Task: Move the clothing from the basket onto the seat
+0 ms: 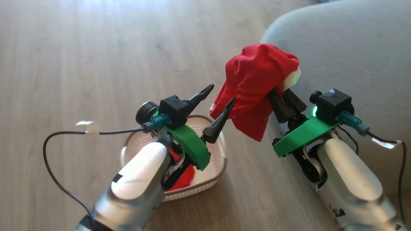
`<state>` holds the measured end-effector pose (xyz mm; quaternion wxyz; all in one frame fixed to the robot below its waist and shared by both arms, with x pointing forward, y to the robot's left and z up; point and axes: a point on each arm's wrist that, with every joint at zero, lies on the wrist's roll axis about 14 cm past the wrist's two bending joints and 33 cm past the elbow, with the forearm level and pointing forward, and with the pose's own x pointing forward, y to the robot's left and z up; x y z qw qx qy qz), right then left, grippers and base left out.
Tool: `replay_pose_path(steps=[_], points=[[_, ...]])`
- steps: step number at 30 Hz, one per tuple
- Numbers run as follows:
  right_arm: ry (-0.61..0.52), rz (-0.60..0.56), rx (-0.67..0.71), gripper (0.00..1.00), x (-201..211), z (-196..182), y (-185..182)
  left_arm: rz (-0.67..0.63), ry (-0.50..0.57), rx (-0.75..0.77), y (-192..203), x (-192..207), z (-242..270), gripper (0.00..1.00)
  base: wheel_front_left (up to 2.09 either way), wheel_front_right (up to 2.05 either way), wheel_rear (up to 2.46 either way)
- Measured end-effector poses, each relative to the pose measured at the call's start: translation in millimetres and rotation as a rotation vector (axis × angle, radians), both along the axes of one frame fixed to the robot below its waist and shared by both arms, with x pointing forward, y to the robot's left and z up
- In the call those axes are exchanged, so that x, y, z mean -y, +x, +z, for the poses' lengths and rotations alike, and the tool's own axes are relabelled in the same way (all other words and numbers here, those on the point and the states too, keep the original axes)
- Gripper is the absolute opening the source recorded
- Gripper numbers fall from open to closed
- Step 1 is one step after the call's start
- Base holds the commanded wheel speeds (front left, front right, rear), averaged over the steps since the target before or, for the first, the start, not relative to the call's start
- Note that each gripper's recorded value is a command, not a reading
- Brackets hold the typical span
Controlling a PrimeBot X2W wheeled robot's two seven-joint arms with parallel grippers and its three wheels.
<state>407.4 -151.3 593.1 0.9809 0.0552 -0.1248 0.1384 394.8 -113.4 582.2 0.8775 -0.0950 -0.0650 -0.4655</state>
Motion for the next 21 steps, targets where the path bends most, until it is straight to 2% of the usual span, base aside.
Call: replay_pose_path(steps=[10,15,21], points=[[0.021,-0.231,0.015,0.0,77,3,-43,-0.221,-0.027,-0.02,-33,70,-2,1.0,0.0,0.0,0.0],[0.045,-0.392,0.043,0.0,126,9,-72,-0.349,-0.039,-0.024,-60,101,-3,1.0,0.0,0.0,0.0],[0.057,-0.513,0.039,0.0,150,1,-95,-0.428,-0.049,-0.04,-70,117,-7,1.0,0.0,0.0,0.0]])
